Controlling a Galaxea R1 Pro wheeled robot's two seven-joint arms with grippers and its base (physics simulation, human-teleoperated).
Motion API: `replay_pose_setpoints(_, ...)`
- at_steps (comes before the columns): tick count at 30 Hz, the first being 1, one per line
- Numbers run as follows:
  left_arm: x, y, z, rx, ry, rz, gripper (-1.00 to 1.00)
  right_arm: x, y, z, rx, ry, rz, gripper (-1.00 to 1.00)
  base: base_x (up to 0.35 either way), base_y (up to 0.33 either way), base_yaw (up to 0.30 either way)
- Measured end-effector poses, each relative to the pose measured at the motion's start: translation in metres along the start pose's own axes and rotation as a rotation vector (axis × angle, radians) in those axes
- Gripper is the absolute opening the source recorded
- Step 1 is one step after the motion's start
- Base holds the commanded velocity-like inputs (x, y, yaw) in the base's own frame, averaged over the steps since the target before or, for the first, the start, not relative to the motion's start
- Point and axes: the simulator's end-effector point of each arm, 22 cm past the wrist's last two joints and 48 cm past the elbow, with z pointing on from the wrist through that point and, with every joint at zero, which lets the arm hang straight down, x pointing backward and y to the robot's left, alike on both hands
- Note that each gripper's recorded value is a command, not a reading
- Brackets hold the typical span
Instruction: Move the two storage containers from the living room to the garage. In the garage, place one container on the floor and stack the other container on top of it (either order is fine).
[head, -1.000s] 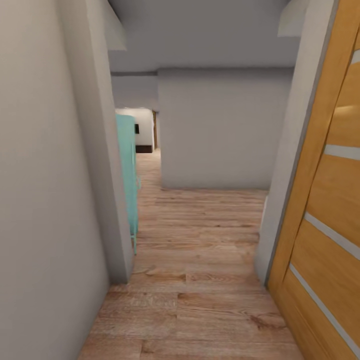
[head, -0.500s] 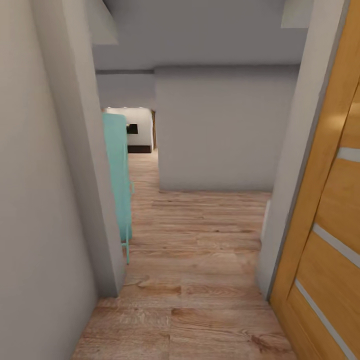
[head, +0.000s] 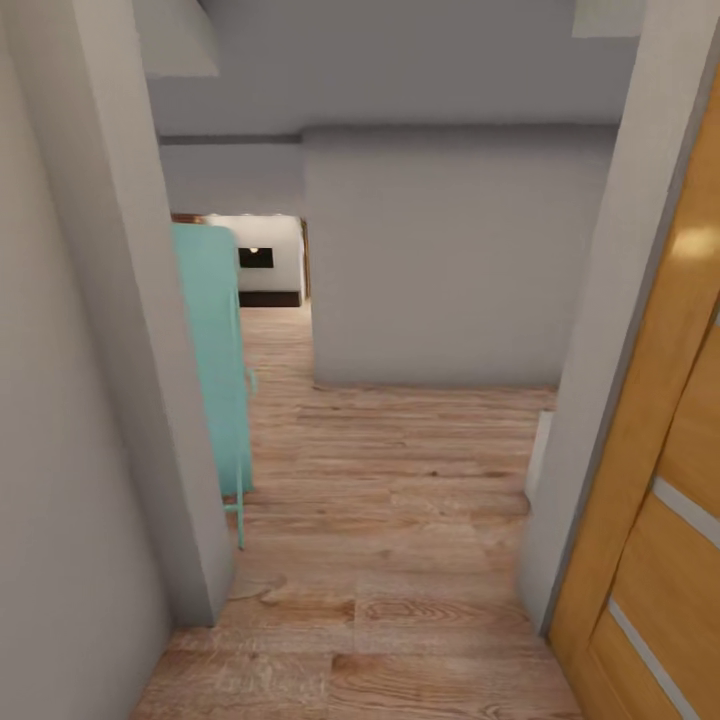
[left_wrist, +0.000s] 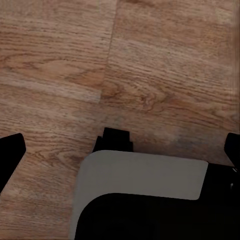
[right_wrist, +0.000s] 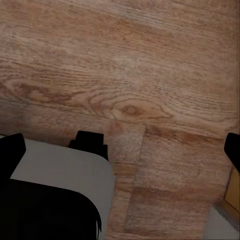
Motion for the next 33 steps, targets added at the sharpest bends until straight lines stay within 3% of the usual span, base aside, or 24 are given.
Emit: replay_pose_setpoints(33,0.000,-0.001,0.000,0.001,-0.004,0.002,1.00,-0.004,0.016,0.000,-0.019,-0.006,0.020,1.00,0.327,-0.001,0.000)
